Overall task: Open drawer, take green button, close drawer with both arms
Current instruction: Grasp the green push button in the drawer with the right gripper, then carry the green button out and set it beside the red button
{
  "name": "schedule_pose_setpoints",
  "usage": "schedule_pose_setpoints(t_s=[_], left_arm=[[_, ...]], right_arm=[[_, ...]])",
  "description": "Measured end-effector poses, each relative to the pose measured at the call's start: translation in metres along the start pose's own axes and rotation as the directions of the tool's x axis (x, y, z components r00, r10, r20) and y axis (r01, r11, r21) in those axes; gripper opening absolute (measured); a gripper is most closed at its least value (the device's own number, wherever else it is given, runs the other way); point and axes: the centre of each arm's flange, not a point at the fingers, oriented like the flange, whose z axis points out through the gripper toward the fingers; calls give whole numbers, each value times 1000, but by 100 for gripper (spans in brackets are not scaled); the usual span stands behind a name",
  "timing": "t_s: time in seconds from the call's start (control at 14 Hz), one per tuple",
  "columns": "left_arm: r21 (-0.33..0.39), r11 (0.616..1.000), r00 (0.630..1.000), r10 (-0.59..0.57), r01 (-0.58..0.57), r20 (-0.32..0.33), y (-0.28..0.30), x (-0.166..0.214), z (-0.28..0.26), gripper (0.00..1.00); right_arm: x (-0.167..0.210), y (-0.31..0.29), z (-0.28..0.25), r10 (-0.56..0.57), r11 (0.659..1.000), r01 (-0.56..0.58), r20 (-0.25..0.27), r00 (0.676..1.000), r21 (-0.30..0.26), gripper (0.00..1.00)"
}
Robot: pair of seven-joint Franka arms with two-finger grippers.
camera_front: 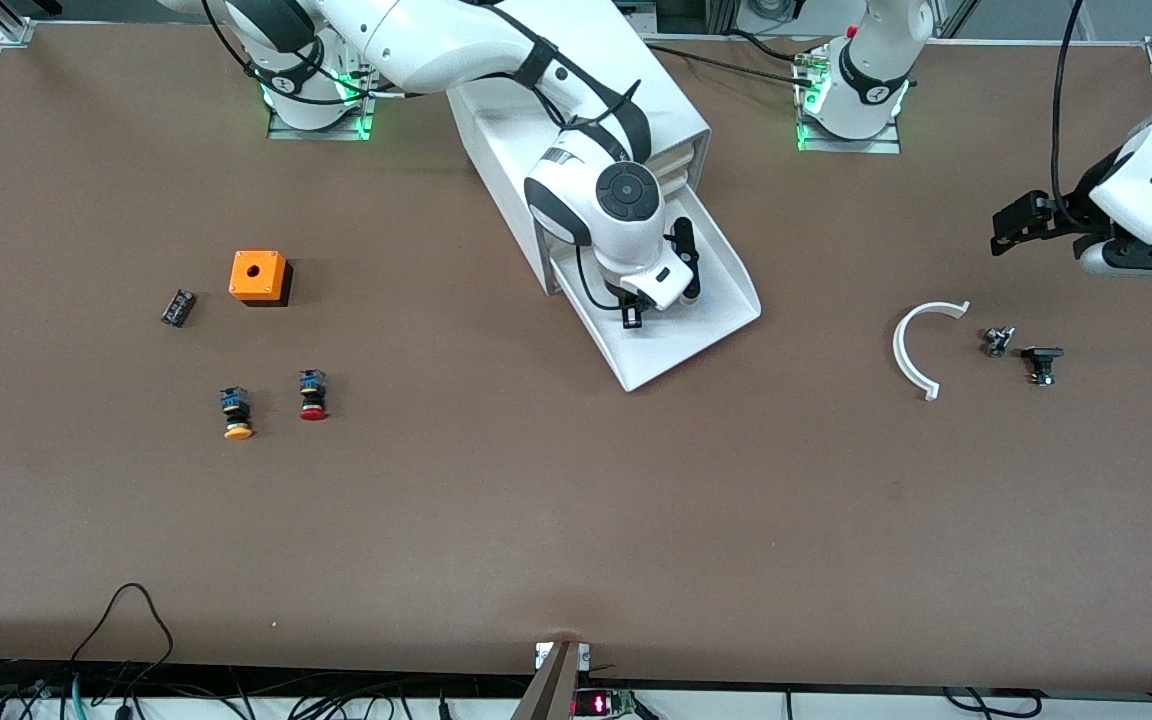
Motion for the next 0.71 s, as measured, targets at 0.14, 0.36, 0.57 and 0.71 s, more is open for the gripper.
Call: schedule_pose_setpoints(t_s=[0.14, 0.36, 0.57, 0.71], left_arm=[[-9, 1000, 1000, -3, 3, 3, 0, 0, 0, 100], [-18, 1000, 1000, -5, 5, 4, 0, -1, 0, 100], [-18, 1000, 1000, -5, 5, 3, 0, -1, 0, 100], [-18, 1000, 1000, -5, 5, 2, 0, 0, -1, 100]], right_arm=[[0, 1, -1, 36, 999, -36, -1, 999, -3, 42], [7, 6, -31, 170, 984, -171, -41, 985, -40, 42], [-5, 28, -86, 304, 944, -313, -95, 948, -101, 42], [-45, 62, -118, 403, 899, -414, -101, 909, -141, 42]])
